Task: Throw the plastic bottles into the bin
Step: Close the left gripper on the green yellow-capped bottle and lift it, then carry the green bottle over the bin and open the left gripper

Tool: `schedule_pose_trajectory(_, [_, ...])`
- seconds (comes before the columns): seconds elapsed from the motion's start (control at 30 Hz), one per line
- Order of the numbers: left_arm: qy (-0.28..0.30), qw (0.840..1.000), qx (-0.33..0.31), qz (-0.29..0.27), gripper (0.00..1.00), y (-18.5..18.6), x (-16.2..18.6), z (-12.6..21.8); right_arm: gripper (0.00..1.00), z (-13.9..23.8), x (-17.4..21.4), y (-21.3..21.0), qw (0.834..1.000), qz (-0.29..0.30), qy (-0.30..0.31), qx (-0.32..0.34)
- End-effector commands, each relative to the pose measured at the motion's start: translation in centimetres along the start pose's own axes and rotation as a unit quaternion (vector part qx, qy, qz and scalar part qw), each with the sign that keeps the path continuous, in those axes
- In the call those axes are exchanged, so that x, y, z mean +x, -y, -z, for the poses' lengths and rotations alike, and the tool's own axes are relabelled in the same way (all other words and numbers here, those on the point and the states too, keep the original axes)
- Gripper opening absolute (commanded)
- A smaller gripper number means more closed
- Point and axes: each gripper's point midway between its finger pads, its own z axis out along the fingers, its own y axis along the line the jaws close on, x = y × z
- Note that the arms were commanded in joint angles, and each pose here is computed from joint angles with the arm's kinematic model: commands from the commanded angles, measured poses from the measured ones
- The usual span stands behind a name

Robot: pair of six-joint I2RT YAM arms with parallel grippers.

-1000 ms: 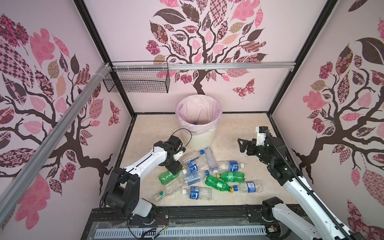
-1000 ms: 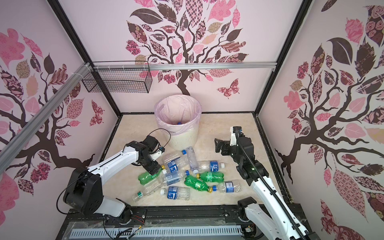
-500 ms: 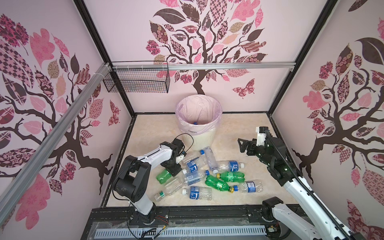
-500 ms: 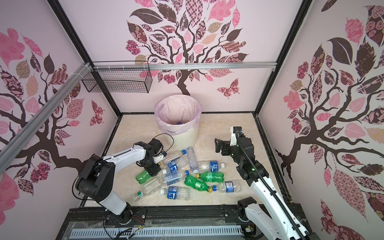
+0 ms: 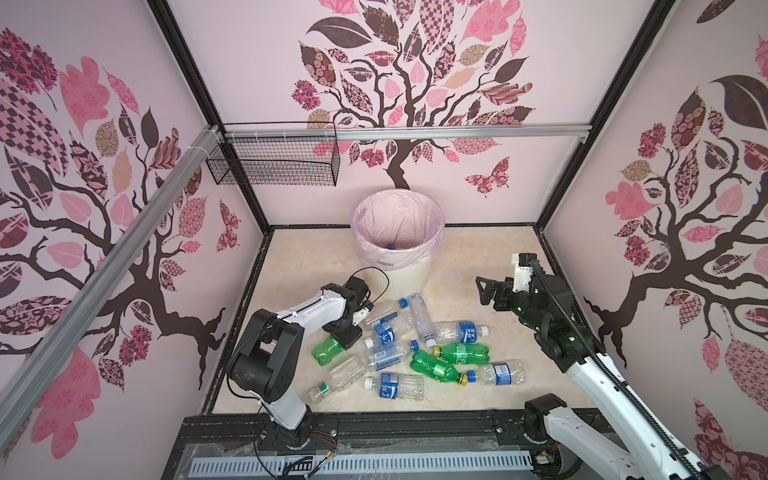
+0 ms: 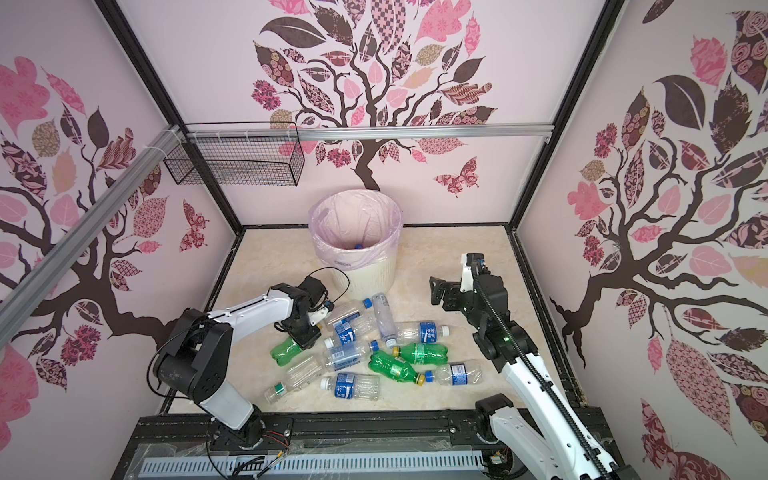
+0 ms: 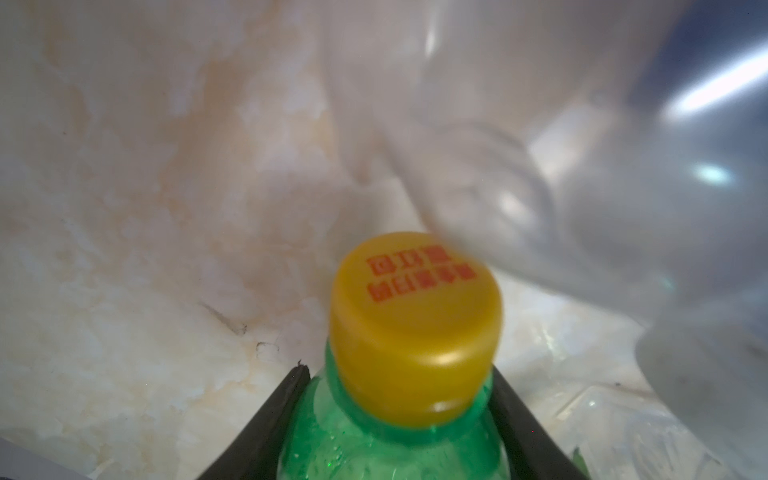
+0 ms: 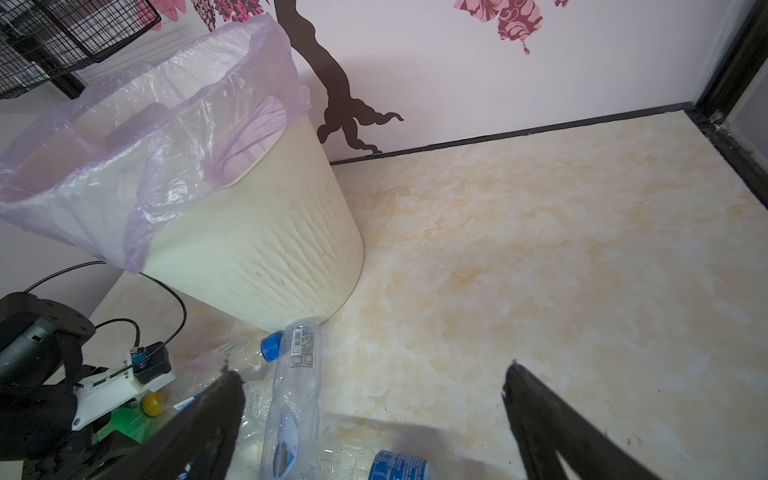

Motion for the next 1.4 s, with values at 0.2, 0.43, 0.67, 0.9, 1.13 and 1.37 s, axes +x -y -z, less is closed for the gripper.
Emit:
schedule_pose_trajectory(0.2, [0.055,0.998,-0.021,-0.001,0.56,-0.7,-0.3,3.9,1.00,0.0,-0.5,0.2,1.000,-0.006,0.012,0.005])
schedule_pose_trajectory(0.43, [0.135,0.990,-0.042,0.022,0.56,-1.3,-0.8,8.2,1.00,0.0,-0.4,0.2,1.000,-0.007,0.012,0.004])
schedule_pose_trajectory(0.67, [0.242,0.966,-0.060,0.066,0.56,-2.8,-0.9,14.2,1.00,-0.2,-0.2,0.1,1.000,-0.007,0.005,0.001])
schedule_pose_trajectory(0.9, [0.387,0.908,-0.055,0.150,0.54,-5.0,0.1,21.3,1.00,-0.1,-0.2,-0.1,1.000,-0.008,0.000,-0.005])
schedule_pose_trajectory(1.13, [0.497,0.844,-0.064,0.193,0.53,-5.2,1.3,27.7,1.00,-0.3,-0.1,-0.6,1.000,-0.008,-0.010,-0.015])
schedule_pose_trajectory(1.37, [0.607,0.776,-0.068,0.161,0.54,-3.0,4.4,34.0,1.00,-0.6,0.5,-0.6,0.999,-0.007,-0.026,-0.018])
